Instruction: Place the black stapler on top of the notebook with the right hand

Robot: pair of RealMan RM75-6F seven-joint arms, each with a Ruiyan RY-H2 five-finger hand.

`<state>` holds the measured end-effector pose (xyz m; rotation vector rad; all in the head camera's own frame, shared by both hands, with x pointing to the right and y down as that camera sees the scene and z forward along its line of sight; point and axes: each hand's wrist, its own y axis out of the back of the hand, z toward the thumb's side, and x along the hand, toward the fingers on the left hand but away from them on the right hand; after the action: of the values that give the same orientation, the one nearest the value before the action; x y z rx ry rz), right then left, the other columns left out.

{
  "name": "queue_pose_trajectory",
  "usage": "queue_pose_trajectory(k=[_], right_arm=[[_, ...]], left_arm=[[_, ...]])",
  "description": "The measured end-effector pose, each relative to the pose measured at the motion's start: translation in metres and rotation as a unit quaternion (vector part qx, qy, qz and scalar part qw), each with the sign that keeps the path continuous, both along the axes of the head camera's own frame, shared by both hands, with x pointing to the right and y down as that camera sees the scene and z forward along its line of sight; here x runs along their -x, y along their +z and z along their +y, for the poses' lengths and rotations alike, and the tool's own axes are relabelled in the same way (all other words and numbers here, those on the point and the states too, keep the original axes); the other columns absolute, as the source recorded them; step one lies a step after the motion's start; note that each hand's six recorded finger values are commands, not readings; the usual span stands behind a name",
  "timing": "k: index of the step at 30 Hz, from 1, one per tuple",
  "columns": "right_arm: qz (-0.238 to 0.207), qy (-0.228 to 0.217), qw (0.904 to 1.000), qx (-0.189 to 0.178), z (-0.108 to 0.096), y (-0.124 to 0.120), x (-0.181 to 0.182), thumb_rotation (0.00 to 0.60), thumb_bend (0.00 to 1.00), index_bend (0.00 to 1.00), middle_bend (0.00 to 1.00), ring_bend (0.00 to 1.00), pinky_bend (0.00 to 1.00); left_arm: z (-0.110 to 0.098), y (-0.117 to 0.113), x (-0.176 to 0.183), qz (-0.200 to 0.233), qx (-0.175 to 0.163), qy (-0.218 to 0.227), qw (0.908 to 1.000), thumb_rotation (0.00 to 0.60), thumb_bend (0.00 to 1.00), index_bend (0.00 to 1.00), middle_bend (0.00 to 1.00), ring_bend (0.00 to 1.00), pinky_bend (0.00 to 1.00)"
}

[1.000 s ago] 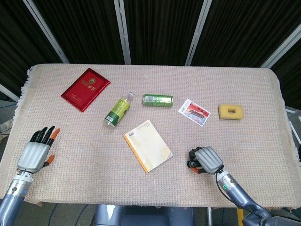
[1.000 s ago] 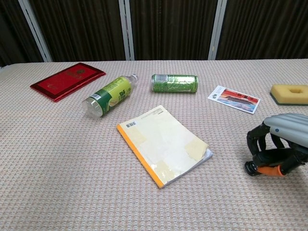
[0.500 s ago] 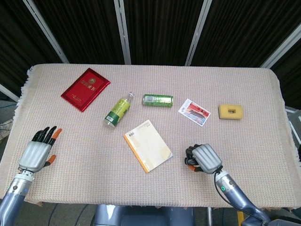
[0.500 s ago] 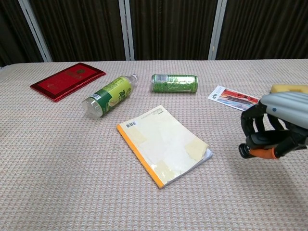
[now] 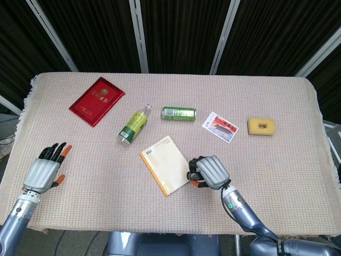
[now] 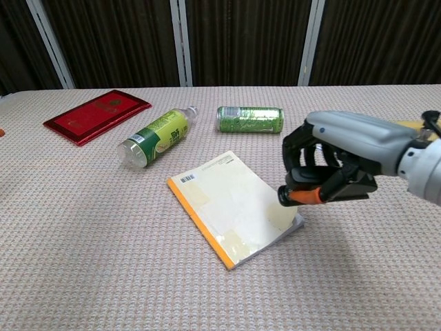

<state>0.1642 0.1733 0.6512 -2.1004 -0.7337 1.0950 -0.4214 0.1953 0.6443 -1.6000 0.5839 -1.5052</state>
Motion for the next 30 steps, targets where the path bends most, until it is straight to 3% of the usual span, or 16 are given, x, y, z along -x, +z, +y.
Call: queue_pose_trajectory(k=[30], right_arm=[[-0.013,-0.017,0.9989,0.042,-0.003,0.049,0.117,0.6,0.25,0.71,0.54,0.52,0.68]], left_arm=[[-0.005,0.008,0.011,0.004,0.015,-0.005,0.9999,0.6,0.31,0.0,0.0,0.0,0.13]])
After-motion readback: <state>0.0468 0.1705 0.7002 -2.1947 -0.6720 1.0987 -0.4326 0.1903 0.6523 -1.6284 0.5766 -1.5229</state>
